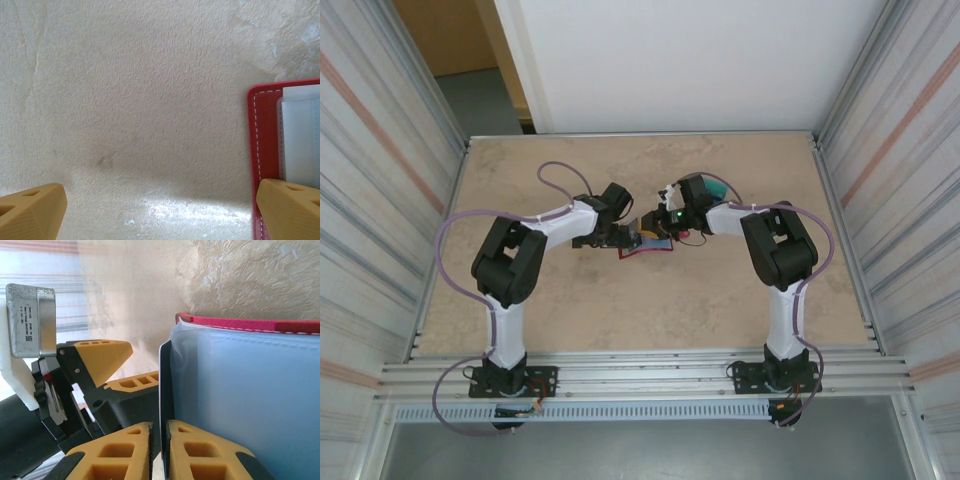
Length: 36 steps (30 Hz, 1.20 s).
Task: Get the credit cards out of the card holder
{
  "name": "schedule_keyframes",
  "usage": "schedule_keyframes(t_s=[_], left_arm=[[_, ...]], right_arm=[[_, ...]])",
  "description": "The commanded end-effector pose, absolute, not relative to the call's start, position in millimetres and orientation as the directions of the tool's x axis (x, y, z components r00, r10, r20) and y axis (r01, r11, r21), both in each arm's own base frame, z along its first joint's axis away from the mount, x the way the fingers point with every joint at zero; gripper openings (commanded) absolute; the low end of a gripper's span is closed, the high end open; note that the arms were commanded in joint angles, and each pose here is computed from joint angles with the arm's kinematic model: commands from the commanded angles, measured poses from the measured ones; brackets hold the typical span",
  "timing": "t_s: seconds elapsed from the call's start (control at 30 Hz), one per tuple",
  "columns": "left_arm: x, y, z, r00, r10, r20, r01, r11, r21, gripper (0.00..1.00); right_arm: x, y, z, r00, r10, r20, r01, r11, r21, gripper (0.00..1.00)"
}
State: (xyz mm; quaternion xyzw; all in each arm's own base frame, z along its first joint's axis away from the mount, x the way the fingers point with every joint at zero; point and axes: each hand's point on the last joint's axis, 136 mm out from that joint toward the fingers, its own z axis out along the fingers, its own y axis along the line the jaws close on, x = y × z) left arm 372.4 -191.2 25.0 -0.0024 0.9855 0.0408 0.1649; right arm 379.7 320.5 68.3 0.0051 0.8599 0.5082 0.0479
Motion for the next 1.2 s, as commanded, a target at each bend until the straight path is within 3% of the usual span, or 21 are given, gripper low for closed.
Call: schedule_keyframes(t_s=[0.0, 0.3, 0.77, 1.17], left_arm=[[349, -172, -3, -0.979, 0.033, -0.202, -0.002, 0.986, 0.169, 0.99], [349, -172, -2, -0.978, 0.031, -0.206, -0.004, 0.986, 0.167, 0.99], [350, -174, 6, -0.976, 0.030, -0.217, -0.003, 0.989, 0.151, 0.99], [367, -203, 67, -0.944, 0.034, -0.329, 0.024, 0.999, 0.033, 0.99]], right_arm=[[380, 319, 90, -0.993, 0.056, -0.100, -0.065, 0.446, 0.893, 0.16], [381, 305, 85, -0.991, 0.069, -0.115, -0.063, 0.514, 0.855, 0.00], [378, 280, 74, -0.989, 0.041, -0.141, -0.078, 0.670, 0.739, 0.00], [373, 274, 79, -0.986, -0.014, -0.166, -0.118, 0.763, 0.635, 0.00]])
